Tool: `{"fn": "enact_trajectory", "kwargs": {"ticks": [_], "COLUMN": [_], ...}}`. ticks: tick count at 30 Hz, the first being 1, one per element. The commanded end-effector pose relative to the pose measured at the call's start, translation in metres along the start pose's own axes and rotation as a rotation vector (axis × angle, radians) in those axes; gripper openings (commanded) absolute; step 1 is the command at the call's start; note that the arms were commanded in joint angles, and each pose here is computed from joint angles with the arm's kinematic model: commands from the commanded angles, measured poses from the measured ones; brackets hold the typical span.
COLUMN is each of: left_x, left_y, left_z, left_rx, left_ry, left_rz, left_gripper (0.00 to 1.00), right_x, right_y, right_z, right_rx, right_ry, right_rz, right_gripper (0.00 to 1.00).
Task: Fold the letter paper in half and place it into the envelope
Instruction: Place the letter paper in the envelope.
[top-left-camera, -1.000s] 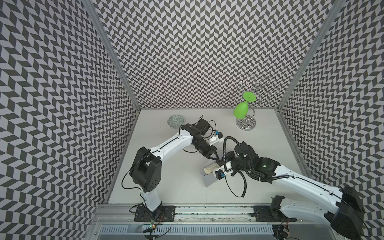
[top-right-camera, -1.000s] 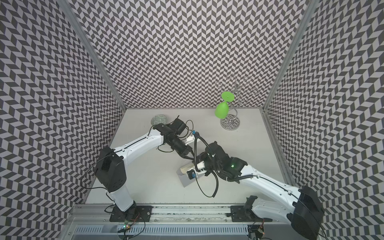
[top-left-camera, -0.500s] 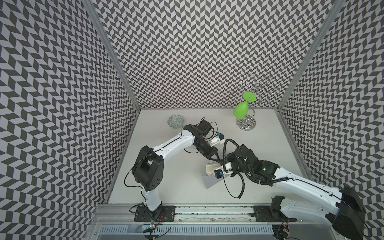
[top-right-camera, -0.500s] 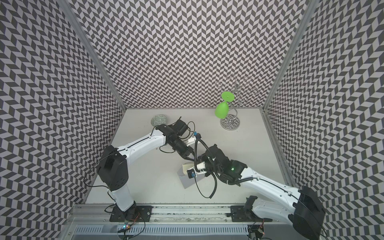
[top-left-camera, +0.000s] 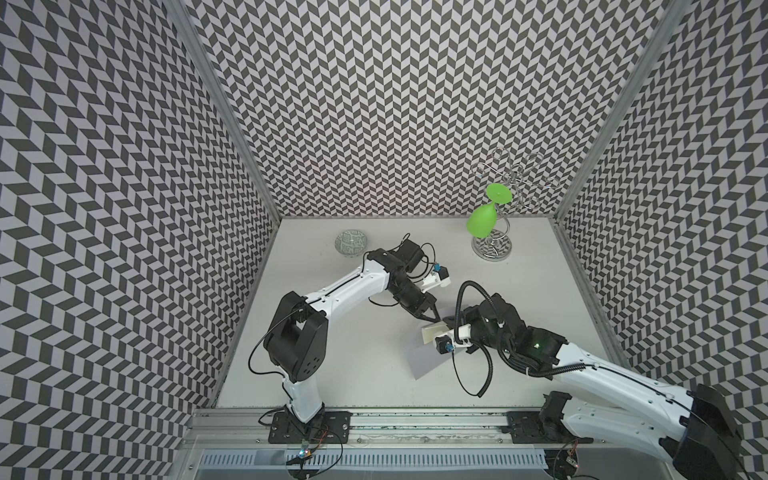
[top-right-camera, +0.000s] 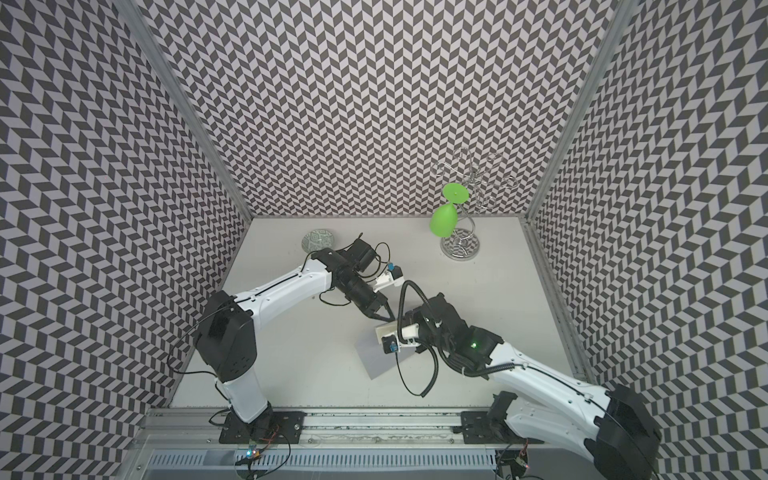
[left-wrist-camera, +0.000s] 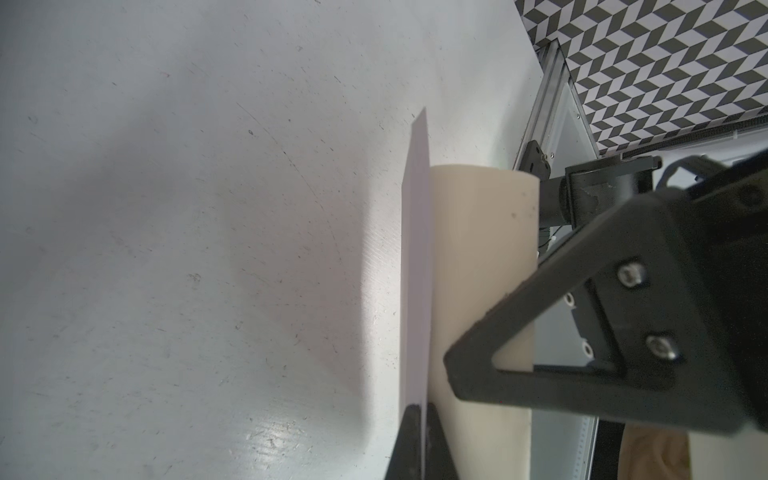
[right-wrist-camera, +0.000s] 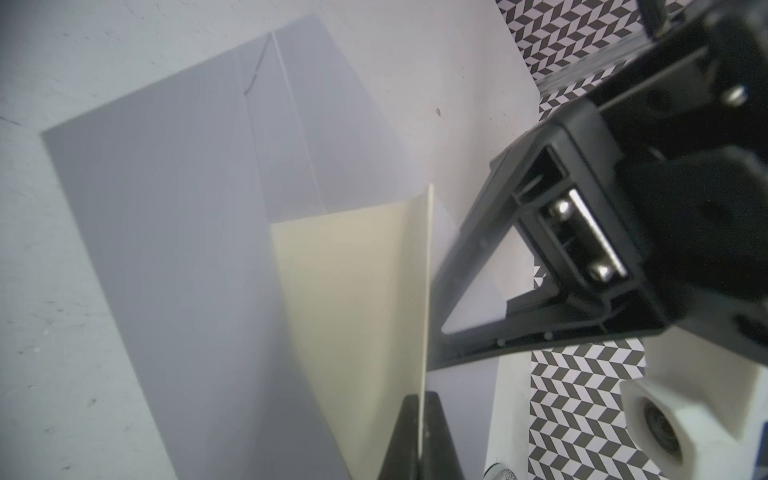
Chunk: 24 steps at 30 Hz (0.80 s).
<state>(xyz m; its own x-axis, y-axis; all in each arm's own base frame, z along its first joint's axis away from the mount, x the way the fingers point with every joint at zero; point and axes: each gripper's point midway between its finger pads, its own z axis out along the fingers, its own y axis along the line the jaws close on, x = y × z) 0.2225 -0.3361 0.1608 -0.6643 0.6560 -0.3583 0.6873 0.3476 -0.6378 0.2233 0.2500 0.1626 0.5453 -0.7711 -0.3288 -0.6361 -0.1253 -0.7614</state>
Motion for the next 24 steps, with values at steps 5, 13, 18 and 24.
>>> {"fn": "enact_trajectory", "kwargs": {"ticks": [5, 13, 18, 24], "left_x": [0.003, 0.000, 0.005, 0.002], "left_y": [-0.004, -0.007, -0.012, -0.024], "left_z": [0.006, 0.011, 0.023, 0.029], "left_rx": [0.031, 0.048, 0.064, 0.069], "left_ry": [0.014, 0.020, 0.061, 0.070], "left_rz": [-0.009, -0.004, 0.004, 0.037], "left_gripper": [0.00, 0.00, 0.00, 0.00], "right_x": [-0.011, -0.034, -0.035, -0.034], "right_y": [-0.006, 0.020, 0.026, 0.038], "right_z": [-0.006, -0.001, 0.007, 0.015], "right_rx": [0.016, -0.108, -0.149, -0.210], "right_ry": [-0.064, -0.175, -0.167, -0.141], "right_rz": [-0.058, -0.069, -0.052, -0.040], "right_gripper": [0.00, 0.00, 0.00, 0.00]}}
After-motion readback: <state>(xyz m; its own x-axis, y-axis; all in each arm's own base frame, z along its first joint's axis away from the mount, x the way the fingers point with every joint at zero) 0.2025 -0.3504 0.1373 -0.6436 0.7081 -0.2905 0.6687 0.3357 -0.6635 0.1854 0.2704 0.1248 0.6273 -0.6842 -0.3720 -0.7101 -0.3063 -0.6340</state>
